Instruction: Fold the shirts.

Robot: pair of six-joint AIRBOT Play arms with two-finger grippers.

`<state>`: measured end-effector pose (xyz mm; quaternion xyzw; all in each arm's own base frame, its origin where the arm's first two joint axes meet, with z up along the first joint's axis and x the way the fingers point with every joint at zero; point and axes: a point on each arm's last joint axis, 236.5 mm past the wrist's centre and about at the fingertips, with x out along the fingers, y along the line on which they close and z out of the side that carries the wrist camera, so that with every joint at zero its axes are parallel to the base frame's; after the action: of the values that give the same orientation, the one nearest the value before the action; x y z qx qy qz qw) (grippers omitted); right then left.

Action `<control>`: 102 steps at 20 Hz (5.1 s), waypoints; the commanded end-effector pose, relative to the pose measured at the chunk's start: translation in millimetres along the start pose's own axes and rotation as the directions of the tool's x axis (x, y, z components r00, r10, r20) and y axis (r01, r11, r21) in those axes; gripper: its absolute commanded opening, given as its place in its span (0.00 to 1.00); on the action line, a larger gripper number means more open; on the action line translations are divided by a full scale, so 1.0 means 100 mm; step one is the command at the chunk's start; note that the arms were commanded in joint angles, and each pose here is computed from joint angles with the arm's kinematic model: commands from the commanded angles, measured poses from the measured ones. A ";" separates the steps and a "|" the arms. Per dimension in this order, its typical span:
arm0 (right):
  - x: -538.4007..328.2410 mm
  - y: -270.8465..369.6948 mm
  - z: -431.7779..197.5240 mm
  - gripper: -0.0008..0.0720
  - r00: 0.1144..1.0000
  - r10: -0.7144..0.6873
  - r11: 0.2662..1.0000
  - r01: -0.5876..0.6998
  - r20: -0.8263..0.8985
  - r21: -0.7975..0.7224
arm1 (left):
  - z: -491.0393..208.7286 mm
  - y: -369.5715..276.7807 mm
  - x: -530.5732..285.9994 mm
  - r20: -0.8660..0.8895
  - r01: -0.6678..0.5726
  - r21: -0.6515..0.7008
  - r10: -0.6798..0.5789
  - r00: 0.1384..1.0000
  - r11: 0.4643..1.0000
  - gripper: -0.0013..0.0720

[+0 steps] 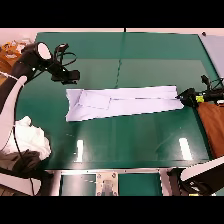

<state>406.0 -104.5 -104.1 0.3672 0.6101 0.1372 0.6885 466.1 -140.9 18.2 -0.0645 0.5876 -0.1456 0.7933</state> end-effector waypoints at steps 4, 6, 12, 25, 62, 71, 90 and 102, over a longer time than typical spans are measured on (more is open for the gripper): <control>0.21 0.17 0.16 0.37 0.997 0.073 0.993 -0.073 -0.011 -0.088 | 0.11 -0.13 -0.01 0.046 0.057 -0.014 -0.057 0.997 0.998 0.07; 0.20 0.30 0.26 0.11 0.998 0.064 0.989 -0.064 -0.003 -0.133 | 0.13 -0.19 -0.01 0.053 0.081 -0.022 -0.079 0.995 0.997 0.07; -0.23 1.03 0.14 0.03 0.992 0.126 0.967 -0.128 -0.026 -0.221 | 0.10 -0.72 0.04 0.050 0.215 0.028 -0.216 0.975 0.976 0.05; -1.57 2.68 -0.80 0.03 0.983 0.082 0.901 -0.003 0.163 -0.433 | -0.96 -3.48 1.64 0.003 0.582 0.025 -0.582 0.813 0.813 0.05; 1.31 3.55 -1.11 0.03 0.959 0.103 0.874 -0.215 -0.265 -0.437 | 0.61 0.16 -0.94 0.070 0.221 0.035 -0.223 0.972 0.975 0.05; 0.80 1.47 -0.77 0.78 0.995 -0.100 0.994 0.100 -0.008 -0.042 | 0.63 0.16 -0.94 0.079 0.218 0.035 -0.220 0.972 0.975 0.05; -0.55 3.60 -0.07 0.03 0.895 0.321 0.924 -0.224 0.309 -0.310 | 0.57 0.15 -0.93 0.055 0.222 0.036 -0.224 0.973 0.974 0.05; -3.78 1.22 0.43 0.03 0.484 -0.132 0.932 -0.238 0.865 0.275 | 0.49 0.14 -0.93 0.021 0.227 0.036 -0.228 0.973 0.973 0.05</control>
<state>437.2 -203.4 268.7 0.5095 0.2021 -0.0617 0.8341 490.2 -102.2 113.7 -0.1201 0.5642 -0.2443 0.7795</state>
